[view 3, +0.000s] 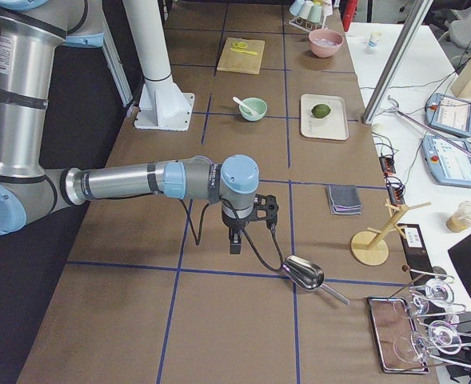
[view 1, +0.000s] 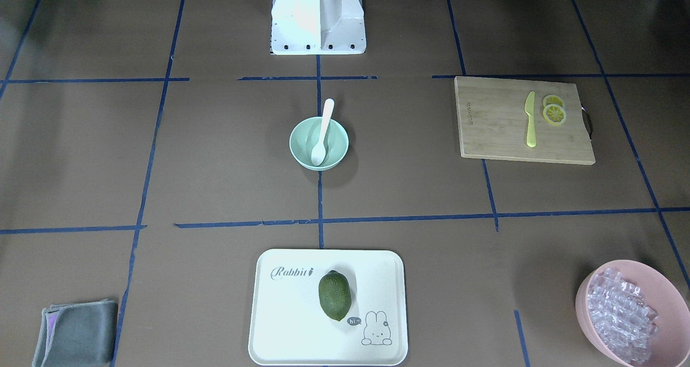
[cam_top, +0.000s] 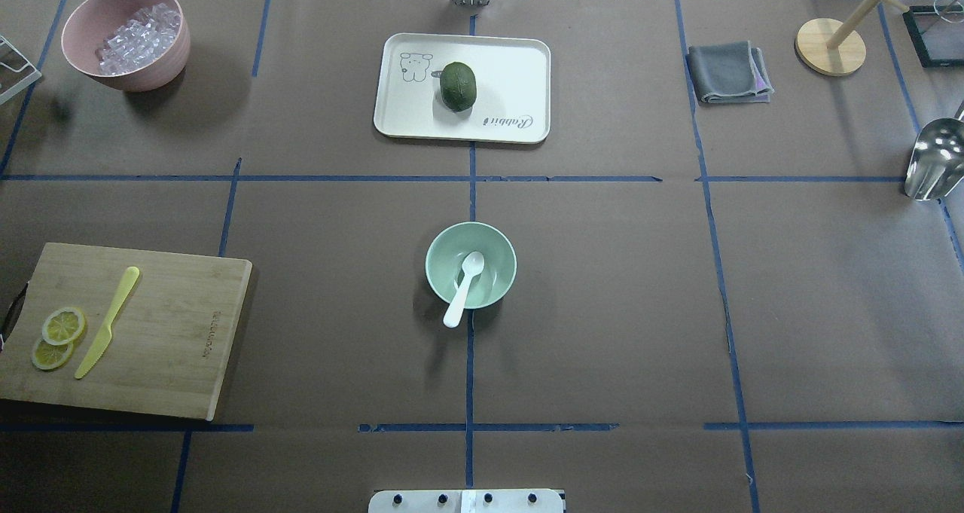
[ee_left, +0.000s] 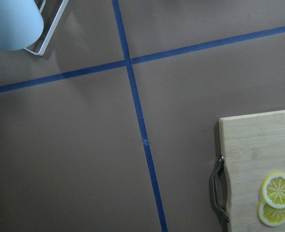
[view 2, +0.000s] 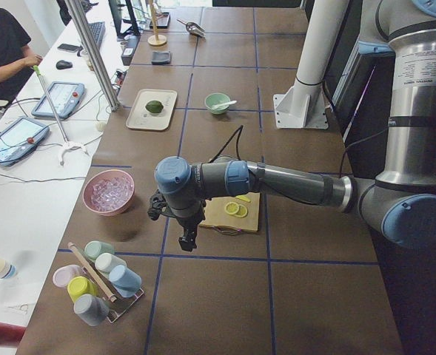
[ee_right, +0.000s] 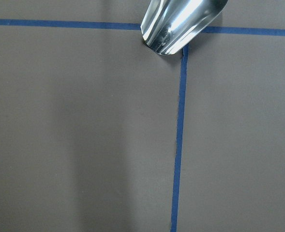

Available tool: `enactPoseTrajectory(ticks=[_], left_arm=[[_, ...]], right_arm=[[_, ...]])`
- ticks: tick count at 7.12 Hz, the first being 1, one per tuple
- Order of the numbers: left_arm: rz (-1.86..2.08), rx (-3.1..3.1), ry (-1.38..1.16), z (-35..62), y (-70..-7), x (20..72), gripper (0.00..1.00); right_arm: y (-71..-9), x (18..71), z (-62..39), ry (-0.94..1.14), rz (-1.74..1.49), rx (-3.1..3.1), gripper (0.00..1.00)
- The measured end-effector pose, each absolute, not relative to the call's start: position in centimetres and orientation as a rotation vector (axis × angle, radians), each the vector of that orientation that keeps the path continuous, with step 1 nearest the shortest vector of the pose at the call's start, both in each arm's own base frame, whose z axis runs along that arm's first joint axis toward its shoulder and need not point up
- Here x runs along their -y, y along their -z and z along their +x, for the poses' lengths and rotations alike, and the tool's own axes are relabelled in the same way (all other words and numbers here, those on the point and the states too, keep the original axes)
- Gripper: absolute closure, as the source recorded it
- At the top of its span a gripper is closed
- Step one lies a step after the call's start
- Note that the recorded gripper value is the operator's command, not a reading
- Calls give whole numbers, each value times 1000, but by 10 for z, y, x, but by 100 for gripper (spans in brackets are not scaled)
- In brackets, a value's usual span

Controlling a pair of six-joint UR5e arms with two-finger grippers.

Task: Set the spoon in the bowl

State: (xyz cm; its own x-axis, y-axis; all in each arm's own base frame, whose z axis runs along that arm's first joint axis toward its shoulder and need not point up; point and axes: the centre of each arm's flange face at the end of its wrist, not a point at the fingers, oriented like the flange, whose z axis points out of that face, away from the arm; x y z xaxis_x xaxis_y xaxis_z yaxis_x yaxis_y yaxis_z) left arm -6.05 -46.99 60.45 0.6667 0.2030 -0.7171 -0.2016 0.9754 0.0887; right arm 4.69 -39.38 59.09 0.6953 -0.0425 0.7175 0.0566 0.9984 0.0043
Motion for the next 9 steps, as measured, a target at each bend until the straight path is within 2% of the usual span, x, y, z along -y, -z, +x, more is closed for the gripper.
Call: enactPoseTrajectory(ticks=[9], left_arm=[[-24, -813, -200, -58, -617, 466, 0]], right_arm=[[-593, 385, 50, 59, -17, 804, 0]])
